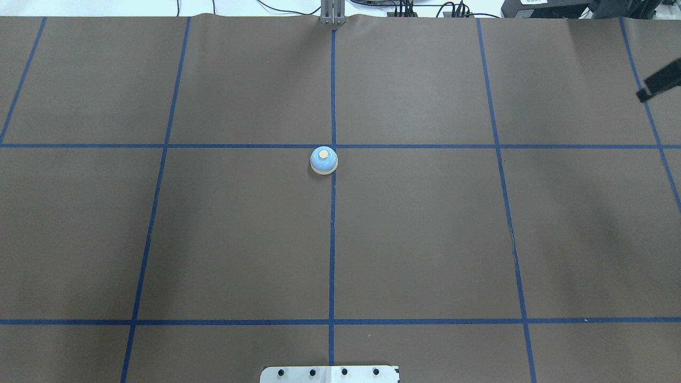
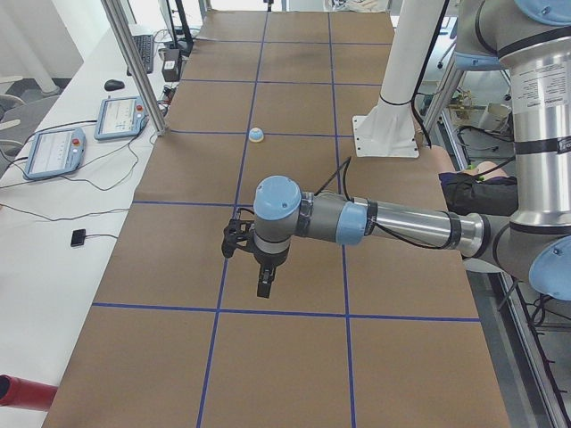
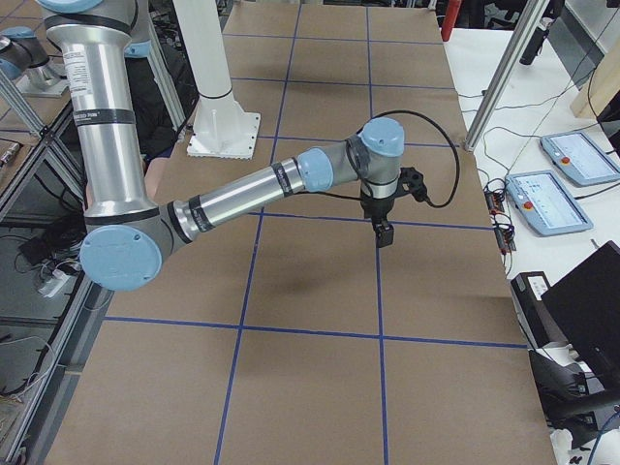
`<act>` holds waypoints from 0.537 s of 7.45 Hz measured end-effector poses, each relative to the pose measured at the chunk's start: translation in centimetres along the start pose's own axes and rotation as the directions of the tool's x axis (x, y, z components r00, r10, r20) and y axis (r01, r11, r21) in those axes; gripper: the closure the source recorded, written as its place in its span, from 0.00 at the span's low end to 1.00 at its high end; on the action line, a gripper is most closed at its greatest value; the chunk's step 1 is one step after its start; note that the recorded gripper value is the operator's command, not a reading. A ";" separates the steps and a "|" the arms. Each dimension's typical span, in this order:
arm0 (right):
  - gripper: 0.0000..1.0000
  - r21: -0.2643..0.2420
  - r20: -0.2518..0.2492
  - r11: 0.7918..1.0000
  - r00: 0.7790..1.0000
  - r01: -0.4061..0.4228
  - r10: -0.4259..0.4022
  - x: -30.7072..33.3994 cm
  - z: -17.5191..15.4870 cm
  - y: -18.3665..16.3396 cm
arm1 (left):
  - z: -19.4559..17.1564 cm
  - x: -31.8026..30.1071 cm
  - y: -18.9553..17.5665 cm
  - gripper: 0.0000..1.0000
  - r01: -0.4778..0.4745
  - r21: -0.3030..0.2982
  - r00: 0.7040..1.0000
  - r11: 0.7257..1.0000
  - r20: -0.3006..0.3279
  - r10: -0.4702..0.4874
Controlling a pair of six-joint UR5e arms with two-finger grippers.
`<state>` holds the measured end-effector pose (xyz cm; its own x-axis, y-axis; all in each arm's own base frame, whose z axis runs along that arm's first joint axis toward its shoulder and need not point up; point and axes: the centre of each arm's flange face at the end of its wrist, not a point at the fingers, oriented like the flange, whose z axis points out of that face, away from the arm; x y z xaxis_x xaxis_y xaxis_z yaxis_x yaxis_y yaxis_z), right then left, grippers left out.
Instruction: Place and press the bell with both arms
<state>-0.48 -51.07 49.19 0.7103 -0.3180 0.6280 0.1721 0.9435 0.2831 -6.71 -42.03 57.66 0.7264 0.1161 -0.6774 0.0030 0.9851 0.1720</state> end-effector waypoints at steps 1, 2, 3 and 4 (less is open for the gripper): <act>0.01 -0.024 -0.008 1.000 1.000 -0.005 0.005 3.1 0.7 3.8 | -0.2 0.1 0.0 0.00 -0.010 0.006 1.000 1.000 0.003 0.010; 0.01 -0.047 -0.013 0.999 1.000 -0.027 0.027 4.9 1.4 6.7 | -0.5 0.1 0.1 0.00 -0.017 0.012 1.000 1.000 0.007 0.017; 0.01 -0.068 -0.017 0.996 0.999 -0.052 0.051 5.8 2.1 8.7 | -0.7 0.1 0.3 0.00 -0.023 0.018 1.000 1.000 0.008 0.022; 0.00 -0.075 -0.020 0.995 0.997 -0.072 0.070 6.2 2.5 9.8 | -0.7 0.0 0.5 0.00 -0.023 0.022 1.000 0.999 0.008 0.023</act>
<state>3.94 -44.02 57.70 0.7339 -0.2490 0.6320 0.1715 0.9682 0.1823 -7.17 -41.42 57.25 0.7316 0.1377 -0.6677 0.0011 0.9791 0.2032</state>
